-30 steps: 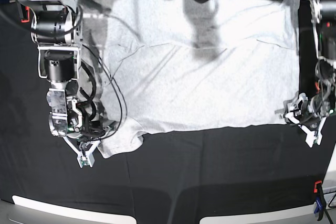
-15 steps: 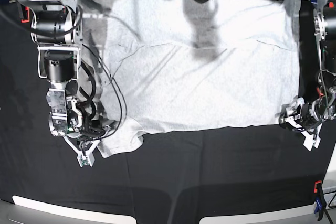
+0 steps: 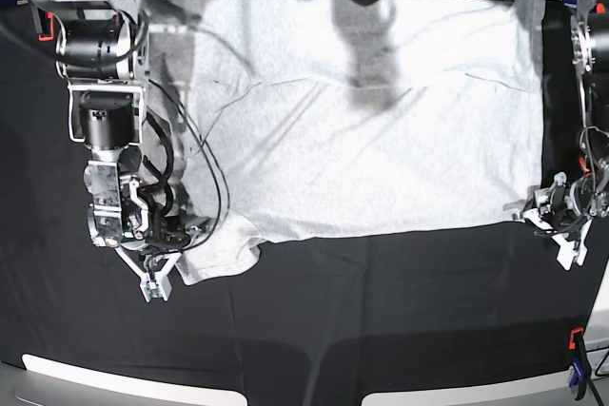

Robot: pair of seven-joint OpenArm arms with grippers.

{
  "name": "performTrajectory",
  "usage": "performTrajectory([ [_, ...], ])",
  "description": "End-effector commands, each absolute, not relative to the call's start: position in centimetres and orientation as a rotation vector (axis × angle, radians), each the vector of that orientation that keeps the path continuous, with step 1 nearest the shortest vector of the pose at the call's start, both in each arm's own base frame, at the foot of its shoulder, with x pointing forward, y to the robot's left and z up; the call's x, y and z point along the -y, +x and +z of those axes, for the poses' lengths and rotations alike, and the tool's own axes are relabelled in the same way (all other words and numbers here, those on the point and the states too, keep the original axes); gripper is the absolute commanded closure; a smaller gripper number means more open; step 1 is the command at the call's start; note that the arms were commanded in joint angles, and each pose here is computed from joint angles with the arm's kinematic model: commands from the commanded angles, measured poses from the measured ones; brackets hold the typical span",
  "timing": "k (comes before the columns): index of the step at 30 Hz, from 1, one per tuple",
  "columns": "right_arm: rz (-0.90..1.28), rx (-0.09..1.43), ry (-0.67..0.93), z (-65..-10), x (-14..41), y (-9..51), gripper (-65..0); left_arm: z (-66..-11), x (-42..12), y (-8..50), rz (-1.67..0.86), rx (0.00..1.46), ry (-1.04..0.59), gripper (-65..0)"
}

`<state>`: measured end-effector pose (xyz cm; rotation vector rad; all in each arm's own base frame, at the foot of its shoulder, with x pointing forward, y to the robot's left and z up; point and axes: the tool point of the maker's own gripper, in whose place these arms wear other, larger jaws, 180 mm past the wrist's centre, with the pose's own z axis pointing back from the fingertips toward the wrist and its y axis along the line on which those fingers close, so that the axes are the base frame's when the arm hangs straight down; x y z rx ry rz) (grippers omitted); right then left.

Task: Layout the t-shirt on the table in an organized manner, then fold the t-shirt properly
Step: 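Grasp the side edges near the hem with both grippers, then fold the hem half over toward the shoulder edge with both grippers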

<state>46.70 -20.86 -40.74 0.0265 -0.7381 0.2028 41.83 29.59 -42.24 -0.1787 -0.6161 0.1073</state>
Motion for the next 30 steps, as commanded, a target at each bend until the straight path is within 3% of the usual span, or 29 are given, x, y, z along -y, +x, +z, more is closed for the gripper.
performTrajectory([
  [1,0.205,0.821,0.015,-37.7,21.2,48.8,0.0,-39.6,-30.3,43.9,0.1,0.702,-0.17,0.0],
  [12,0.202,0.874,-0.033,-32.0,22.7,52.2,0.0,-34.5,-29.2,46.9,0.023,0.867,-0.158,0.0],
  [30,0.214,0.986,-0.053,-24.1,22.8,56.1,0.0,-29.3,-28.3,49.7,-0.015,0.989,-0.171,0.0],
])
